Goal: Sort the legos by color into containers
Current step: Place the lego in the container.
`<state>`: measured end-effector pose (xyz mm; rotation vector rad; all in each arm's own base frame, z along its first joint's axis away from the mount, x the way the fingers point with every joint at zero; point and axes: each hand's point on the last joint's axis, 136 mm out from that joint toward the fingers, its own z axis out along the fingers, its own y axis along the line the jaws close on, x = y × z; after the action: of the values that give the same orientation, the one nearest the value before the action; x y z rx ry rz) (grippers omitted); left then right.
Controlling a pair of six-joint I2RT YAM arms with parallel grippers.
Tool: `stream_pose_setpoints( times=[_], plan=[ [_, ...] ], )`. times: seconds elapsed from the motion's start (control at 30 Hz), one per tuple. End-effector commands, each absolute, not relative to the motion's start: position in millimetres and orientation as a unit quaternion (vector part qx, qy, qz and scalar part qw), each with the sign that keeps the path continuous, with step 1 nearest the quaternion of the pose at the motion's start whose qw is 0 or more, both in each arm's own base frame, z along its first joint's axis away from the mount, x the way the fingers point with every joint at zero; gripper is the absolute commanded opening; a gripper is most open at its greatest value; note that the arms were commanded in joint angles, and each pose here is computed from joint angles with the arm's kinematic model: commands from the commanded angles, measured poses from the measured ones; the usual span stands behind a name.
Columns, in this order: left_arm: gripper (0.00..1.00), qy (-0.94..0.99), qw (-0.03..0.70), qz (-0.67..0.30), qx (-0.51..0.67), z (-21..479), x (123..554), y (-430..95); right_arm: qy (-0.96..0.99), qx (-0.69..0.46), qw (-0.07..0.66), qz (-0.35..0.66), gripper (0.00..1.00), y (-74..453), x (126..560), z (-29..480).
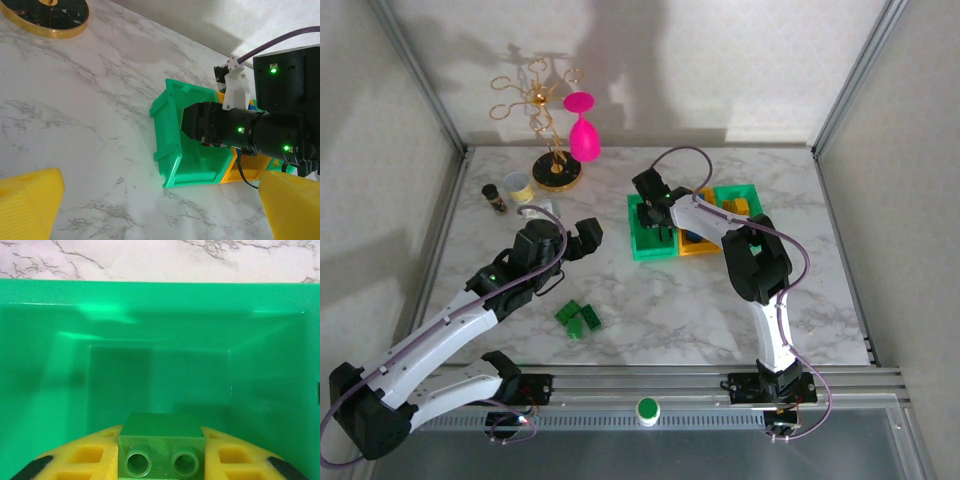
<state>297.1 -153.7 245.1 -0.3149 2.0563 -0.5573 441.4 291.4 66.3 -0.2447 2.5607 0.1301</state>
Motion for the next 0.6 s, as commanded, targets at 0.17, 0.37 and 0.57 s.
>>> stream_pose_setpoints(
  times=[0.17, 0.37, 0.57],
  plan=[
    [1.0, 0.84, 0.48, -0.22, -0.123, 246, 295, -152, 0.952, -0.097, 0.287, 0.039, 0.39, 288, 442, 70],
    [0.99, 0.839, 0.481, -0.222, -0.122, 249, 296, -152, 0.949, -0.096, 0.297, 0.043, 0.45, 288, 442, 84],
    [1.0, 0.838, 0.482, -0.223, -0.123, 250, 295, -152, 0.944, -0.094, 0.312, 0.055, 0.47, 290, 443, 106]
  ],
)
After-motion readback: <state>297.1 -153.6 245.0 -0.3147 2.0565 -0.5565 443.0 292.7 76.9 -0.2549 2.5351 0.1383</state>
